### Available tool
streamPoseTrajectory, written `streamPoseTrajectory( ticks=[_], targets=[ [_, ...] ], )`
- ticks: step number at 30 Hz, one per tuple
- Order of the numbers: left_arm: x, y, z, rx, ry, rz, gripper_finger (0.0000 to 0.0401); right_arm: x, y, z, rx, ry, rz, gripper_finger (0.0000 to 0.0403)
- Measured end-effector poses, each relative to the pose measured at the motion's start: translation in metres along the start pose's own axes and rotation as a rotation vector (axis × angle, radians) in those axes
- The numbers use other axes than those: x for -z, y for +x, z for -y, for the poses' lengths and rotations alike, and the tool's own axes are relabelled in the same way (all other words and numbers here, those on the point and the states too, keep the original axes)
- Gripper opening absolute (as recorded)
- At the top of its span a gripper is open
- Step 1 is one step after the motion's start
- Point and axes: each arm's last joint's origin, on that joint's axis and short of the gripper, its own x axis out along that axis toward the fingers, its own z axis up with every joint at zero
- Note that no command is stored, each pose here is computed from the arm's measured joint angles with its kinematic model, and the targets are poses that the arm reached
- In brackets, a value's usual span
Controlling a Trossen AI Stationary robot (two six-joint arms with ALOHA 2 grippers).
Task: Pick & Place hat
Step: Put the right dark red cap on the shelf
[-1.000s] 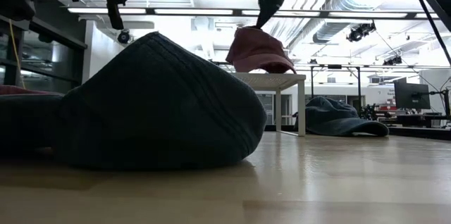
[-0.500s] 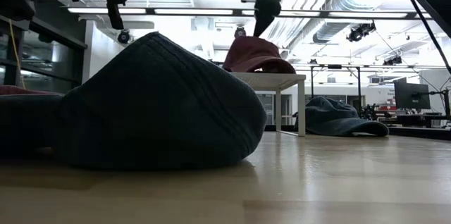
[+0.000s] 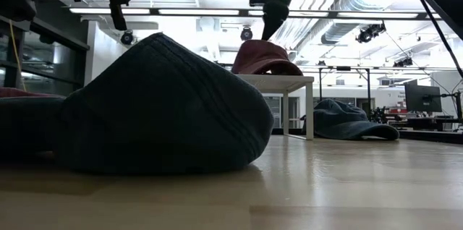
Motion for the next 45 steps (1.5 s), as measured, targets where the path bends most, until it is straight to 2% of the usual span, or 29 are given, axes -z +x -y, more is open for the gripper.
streamPoseTrajectory(
  ticks=[5,10,33,38,45],
  targets=[
    [0.0,0.0,0.0,0.001,-0.001,0.001,0.0056,-0.001,0.009,-0.001,-0.038,0.001,-0.003,0.0],
    [-0.001,0.0,0.0,0.004,-0.004,0.006,0.0056,0.0,0.017,0.0,-0.027,0.013,-0.036,0.0],
    [-0.001,0.0,0.0,0.007,-0.005,0.004,0.0056,0.001,0.017,0.002,-0.048,0.071,-0.023,0.0002],
    [-0.001,0.0,0.0,0.007,-0.005,0.004,0.0056,0.0,0.017,0.001,-0.053,0.068,-0.02,0.0023],
    [-0.001,0.0,0.0,0.007,-0.005,0.004,0.0056,-0.002,0.015,-0.003,-0.041,0.073,-0.022,0.008]
  ],
)
